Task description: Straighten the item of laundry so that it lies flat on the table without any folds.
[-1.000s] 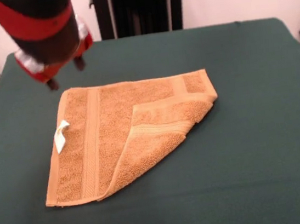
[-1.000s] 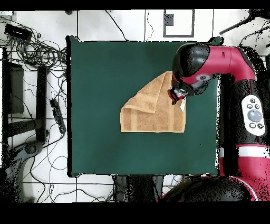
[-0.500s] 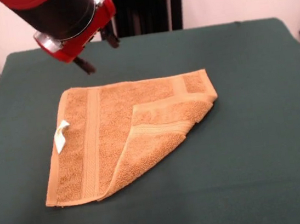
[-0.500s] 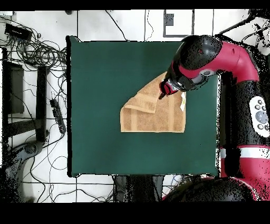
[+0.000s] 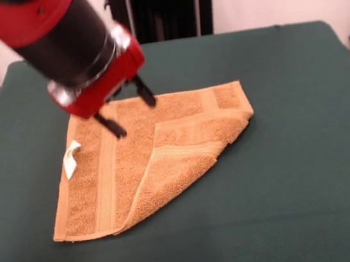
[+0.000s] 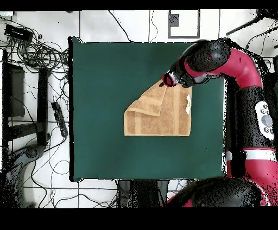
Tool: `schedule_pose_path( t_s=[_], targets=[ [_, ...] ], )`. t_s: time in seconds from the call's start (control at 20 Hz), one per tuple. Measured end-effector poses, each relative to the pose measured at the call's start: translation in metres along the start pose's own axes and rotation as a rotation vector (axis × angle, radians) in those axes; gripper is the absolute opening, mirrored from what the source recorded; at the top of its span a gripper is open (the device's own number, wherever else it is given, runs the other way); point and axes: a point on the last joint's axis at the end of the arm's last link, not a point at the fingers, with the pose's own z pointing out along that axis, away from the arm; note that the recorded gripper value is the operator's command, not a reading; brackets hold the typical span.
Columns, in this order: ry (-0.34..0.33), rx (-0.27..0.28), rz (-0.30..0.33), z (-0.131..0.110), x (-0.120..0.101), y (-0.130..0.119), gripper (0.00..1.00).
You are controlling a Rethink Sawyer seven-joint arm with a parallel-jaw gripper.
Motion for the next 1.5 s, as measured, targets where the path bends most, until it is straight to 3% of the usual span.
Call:
schedule_pose_path(
  t_s=[0.05, 0.35, 0.65, 1.15, 1.5],
  targets=[
    [-0.034, 0.013, 0.010, 0.010, 0.000, -0.010, 1.00],
    [-0.086, 0.022, 0.033, 0.044, 0.002, -0.031, 1.00],
    [-0.066, -0.028, 0.043, 0.084, 0.008, -0.033, 1.00],
    [-0.052, -0.084, 0.056, 0.117, 0.011, -0.031, 1.00],
    [-0.022, -0.057, 0.038, 0.128, 0.013, -0.030, 1.00]
  ],
)
